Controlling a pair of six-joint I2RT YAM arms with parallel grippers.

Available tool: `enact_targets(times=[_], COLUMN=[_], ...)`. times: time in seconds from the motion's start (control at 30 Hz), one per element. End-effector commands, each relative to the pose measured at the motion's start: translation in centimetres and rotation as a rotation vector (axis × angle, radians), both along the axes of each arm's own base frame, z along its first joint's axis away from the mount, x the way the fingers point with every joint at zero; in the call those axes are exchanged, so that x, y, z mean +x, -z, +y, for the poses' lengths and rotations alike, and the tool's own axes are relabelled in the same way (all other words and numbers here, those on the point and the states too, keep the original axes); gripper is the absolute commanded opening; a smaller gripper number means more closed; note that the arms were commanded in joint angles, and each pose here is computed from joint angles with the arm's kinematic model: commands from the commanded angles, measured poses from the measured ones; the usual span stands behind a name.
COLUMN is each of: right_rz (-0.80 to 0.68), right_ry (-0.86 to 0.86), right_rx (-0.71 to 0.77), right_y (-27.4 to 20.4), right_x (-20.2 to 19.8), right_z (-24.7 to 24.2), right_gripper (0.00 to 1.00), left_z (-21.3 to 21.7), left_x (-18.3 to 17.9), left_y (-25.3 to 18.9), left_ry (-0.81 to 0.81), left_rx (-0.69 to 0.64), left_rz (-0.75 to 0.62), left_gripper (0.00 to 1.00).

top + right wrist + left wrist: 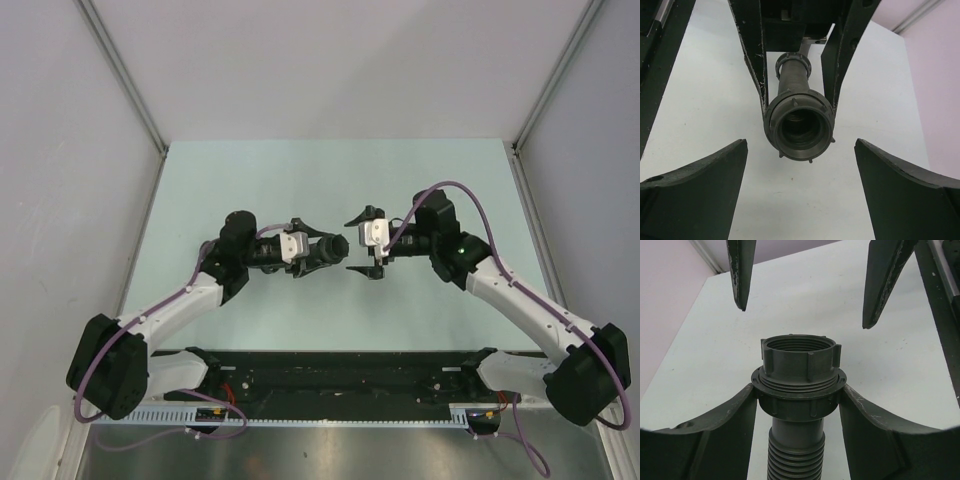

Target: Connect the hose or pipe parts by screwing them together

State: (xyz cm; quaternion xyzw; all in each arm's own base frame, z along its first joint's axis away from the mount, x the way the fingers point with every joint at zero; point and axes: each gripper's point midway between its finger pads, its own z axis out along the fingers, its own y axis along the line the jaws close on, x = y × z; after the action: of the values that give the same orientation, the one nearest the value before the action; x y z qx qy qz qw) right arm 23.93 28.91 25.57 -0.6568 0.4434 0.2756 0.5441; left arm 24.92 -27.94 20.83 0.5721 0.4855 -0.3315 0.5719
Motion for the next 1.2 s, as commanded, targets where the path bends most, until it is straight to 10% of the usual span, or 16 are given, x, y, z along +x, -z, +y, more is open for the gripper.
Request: enact_targets(times=[0.0, 0.37, 0.7, 0.97, 1.17], right_rz=[-0.118, -0.093, 0.357, 0.984, 1.412], right_ry=[-0.060, -0.074, 0.140, 0.666, 0.693], right_rx=[-0.003, -0.021, 0.223, 0.495, 0.608], right_y=[-1.2, 0.2, -3.1, -2.3, -1.6], right_x=[-0.2, 0.1, 0.6, 3.7, 3.3], right_z=[1.0, 2.9, 5.9, 6.2, 8.6], right_gripper=[0.92, 0.79, 0.18, 0.25, 0.36], left_z=[-0.5, -0.8, -1.8, -1.0, -0.5], left_x=[-0.6, -0.9, -0.2, 2.7, 4.1], left_y=[-2.6, -2.3, -1.6, -1.9, -1.5], left_ry=[0.072, 0.101, 0.013, -0.164, -0.276], left_rx=[-0.042, -0.039, 0.003, 0.014, 0.030], left_rz=[-0.033, -0.019, -0.112, -0.156, -0.174], left_gripper=[0.01, 0.00, 0.00, 0.00, 0.00])
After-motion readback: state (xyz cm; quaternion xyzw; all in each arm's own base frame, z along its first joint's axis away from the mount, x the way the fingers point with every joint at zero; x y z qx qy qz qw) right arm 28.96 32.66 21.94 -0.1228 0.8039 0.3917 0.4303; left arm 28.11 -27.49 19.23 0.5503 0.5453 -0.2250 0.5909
